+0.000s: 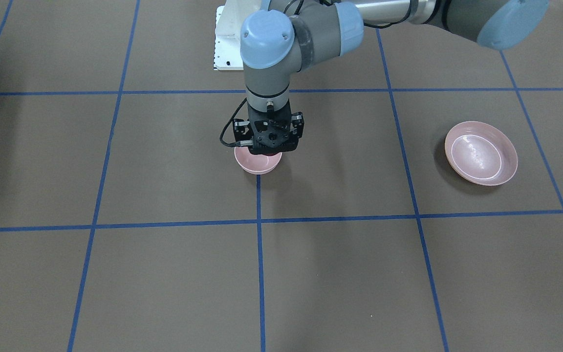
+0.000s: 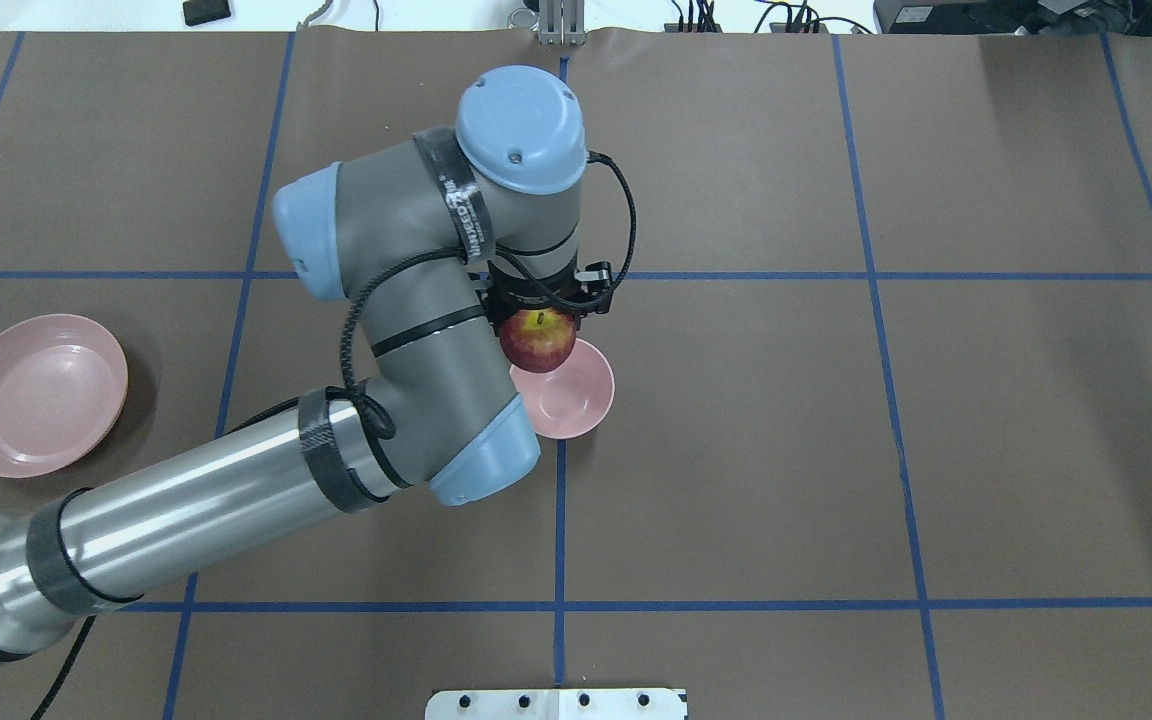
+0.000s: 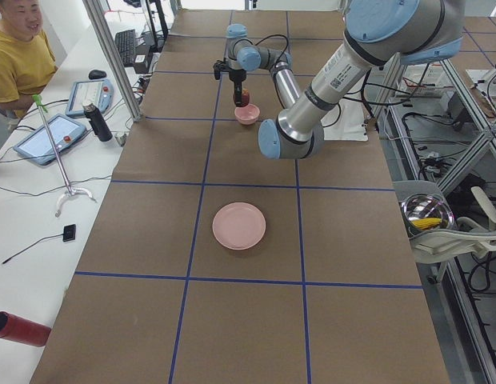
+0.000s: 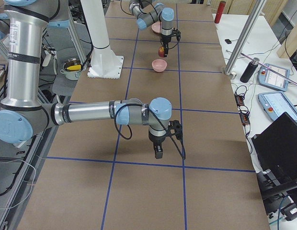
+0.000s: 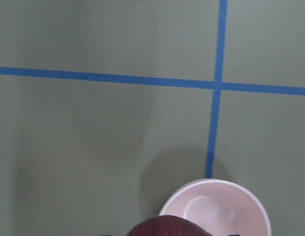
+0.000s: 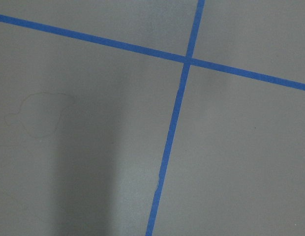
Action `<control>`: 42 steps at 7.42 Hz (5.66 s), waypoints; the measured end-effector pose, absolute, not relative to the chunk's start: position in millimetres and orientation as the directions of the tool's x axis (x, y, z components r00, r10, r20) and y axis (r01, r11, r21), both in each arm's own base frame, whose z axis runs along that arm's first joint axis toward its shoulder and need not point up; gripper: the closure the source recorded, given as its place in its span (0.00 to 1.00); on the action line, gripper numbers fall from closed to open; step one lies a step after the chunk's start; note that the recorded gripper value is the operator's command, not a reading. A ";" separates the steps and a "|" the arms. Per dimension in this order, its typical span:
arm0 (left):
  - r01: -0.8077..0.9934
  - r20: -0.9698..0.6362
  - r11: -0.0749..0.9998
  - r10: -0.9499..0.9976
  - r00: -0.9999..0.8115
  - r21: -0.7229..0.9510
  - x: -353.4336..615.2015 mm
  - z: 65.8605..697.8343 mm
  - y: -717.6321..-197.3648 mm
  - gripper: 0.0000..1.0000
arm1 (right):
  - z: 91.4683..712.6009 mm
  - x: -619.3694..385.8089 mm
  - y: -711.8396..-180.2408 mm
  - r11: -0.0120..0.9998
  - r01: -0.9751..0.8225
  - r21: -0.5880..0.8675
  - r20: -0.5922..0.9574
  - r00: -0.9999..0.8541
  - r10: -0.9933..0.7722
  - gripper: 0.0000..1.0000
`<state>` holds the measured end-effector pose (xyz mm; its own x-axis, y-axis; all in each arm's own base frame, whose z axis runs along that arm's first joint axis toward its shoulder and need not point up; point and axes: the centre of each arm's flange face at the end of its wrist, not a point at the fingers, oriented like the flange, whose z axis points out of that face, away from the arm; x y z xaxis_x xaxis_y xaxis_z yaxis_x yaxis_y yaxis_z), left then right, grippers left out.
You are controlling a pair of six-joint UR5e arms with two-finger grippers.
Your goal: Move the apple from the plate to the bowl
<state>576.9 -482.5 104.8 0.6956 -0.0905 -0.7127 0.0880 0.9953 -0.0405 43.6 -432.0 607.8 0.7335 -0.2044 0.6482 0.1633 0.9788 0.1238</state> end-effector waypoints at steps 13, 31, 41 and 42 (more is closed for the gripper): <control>0.042 -0.734 0.999 -0.044 0.678 -0.021 621.2 145.0 -443.2 0.03 | 608.0 43.2 -433.3 0.979 0.162 0.122 0.651 0.731 -0.202 0.00; -0.245 -0.570 0.943 0.332 0.751 0.227 -3.0 531.4 -523.3 0.02 | 614.2 44.4 -436.0 0.983 0.153 0.105 0.654 0.734 -0.184 0.00; -0.064 -0.695 0.987 0.149 0.703 0.147 -79.7 597.1 -456.8 0.02 | 608.0 43.9 -440.0 0.983 0.146 0.113 0.654 0.734 -0.184 0.00; -0.062 -0.696 0.986 0.154 0.701 0.156 -79.8 594.2 -456.7 0.02 | 606.9 43.9 -440.3 0.983 0.145 0.115 0.654 0.734 -0.185 0.00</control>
